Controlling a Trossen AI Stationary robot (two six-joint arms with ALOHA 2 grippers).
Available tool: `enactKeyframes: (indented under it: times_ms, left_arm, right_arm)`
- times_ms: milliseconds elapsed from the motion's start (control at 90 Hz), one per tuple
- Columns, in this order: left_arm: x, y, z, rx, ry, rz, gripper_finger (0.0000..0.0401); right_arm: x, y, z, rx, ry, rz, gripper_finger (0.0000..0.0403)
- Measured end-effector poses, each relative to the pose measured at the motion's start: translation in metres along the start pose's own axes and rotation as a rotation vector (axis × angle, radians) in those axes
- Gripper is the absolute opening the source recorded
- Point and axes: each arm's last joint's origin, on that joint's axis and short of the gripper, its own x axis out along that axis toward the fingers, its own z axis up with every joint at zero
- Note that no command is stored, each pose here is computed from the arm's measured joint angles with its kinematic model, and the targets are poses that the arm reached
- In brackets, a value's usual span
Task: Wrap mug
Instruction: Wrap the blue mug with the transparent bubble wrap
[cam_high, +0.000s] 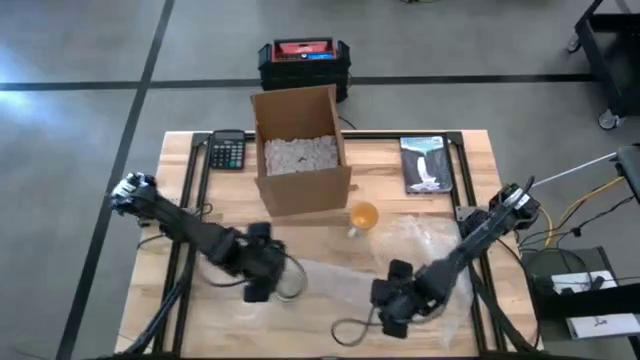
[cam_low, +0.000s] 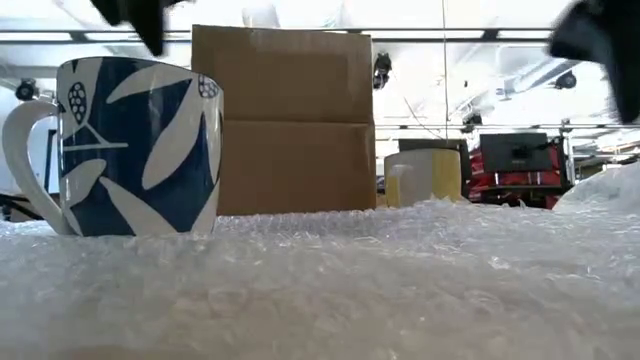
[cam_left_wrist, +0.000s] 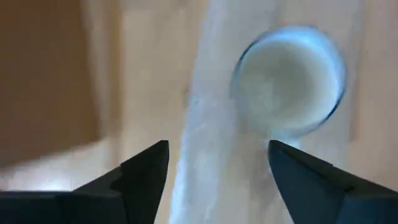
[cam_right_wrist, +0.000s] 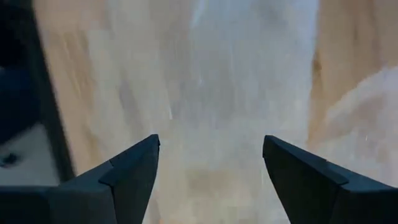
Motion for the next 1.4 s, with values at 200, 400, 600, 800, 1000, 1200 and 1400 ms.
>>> enactKeyframes:
  times_ms: [200,400,600,800,1000,1200,1400]
  left_arm:
    - [0.024,0.008,-0.066,-0.162,-0.081,-0.09,0.0252]
    - [0.07,0.01,-0.094,-0.246,-0.222,-0.24,0.0216]
    - [0.098,0.005,-0.105,-0.322,-0.317,-0.365,0.0185]
    - [0.113,-0.002,-0.101,-0.328,-0.37,-0.348,0.0155]
    - [0.121,-0.014,-0.086,-0.295,-0.385,-0.292,0.0127]
    - [0.126,-0.023,-0.069,-0.24,-0.39,-0.254,0.0104]
    - [0.131,-0.031,-0.052,-0.211,-0.43,-0.194,0.0089]
  right_arm:
    - [0.045,-0.004,-0.019,-0.052,0.036,-0.114,0.0249]
    - [0.061,-0.017,0.015,-0.134,-0.102,-0.061,0.0179]
    - [0.03,-0.029,0.051,-0.266,-0.192,-0.032,0.0035]
    - [-0.005,-0.038,0.095,-0.427,-0.396,-0.059,0.0017]
    - [-0.012,-0.048,0.133,-0.556,-0.586,-0.039,0.0004]
    - [-0.028,-0.058,0.16,-0.685,-0.733,-0.073,0.0001]
    - [-0.03,-0.064,0.172,-0.665,-0.796,0.096,0.0]
